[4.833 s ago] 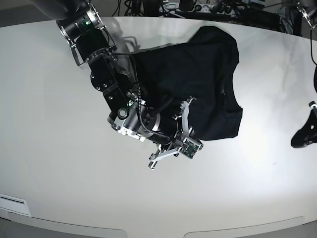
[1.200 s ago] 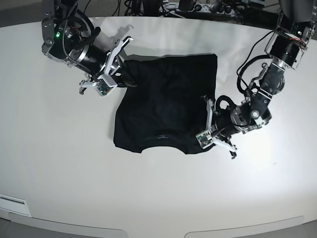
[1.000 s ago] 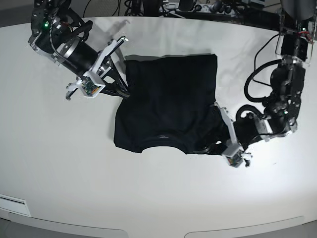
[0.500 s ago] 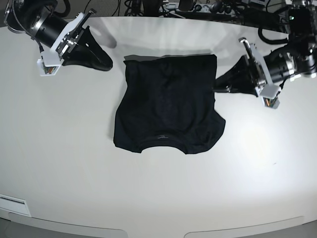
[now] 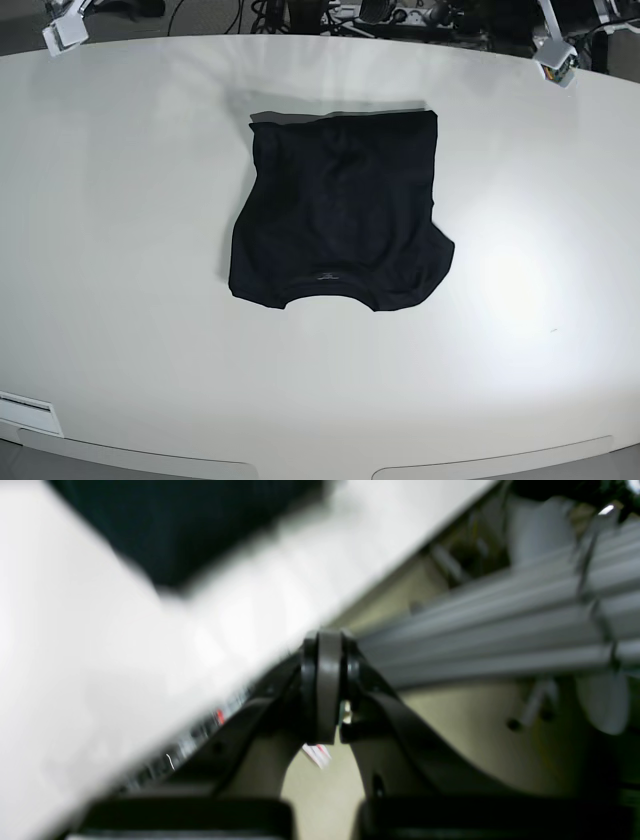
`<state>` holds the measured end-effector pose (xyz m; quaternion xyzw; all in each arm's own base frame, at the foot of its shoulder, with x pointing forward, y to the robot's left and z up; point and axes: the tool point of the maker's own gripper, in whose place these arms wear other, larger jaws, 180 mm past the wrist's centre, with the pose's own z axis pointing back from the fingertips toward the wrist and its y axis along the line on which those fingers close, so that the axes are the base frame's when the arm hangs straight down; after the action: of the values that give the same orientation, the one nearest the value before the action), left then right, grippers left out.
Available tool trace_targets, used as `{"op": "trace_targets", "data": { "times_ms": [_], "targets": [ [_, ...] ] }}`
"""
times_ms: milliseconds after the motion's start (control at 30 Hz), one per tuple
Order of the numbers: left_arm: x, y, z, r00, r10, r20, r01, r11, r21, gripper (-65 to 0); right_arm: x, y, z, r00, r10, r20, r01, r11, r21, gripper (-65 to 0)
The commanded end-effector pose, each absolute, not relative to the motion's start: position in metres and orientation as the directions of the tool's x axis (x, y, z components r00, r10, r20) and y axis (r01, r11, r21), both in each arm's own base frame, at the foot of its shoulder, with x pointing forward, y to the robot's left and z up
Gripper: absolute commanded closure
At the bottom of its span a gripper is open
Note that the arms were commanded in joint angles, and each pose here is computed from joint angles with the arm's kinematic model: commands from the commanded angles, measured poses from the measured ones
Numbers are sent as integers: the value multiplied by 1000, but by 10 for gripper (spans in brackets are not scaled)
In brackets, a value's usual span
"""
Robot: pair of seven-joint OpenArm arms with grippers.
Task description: Fold the T-shirt properly
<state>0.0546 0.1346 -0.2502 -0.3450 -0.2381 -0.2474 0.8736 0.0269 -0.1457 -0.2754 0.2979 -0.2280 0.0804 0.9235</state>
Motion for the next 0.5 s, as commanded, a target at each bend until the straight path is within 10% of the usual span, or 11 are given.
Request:
{"op": "trace_targets", "data": {
  "times_ms": [0,467],
  "targets": [
    [43,131,-248,781,-268,565,586,626,-514,0,16,-142,-271,896,22,444,-283,799,531,0],
    [-24,165,-363,977,-42,207,170,738,-653,0,-50,-177,-369,977,-150,153,43,836,547,0]
  ]
}}
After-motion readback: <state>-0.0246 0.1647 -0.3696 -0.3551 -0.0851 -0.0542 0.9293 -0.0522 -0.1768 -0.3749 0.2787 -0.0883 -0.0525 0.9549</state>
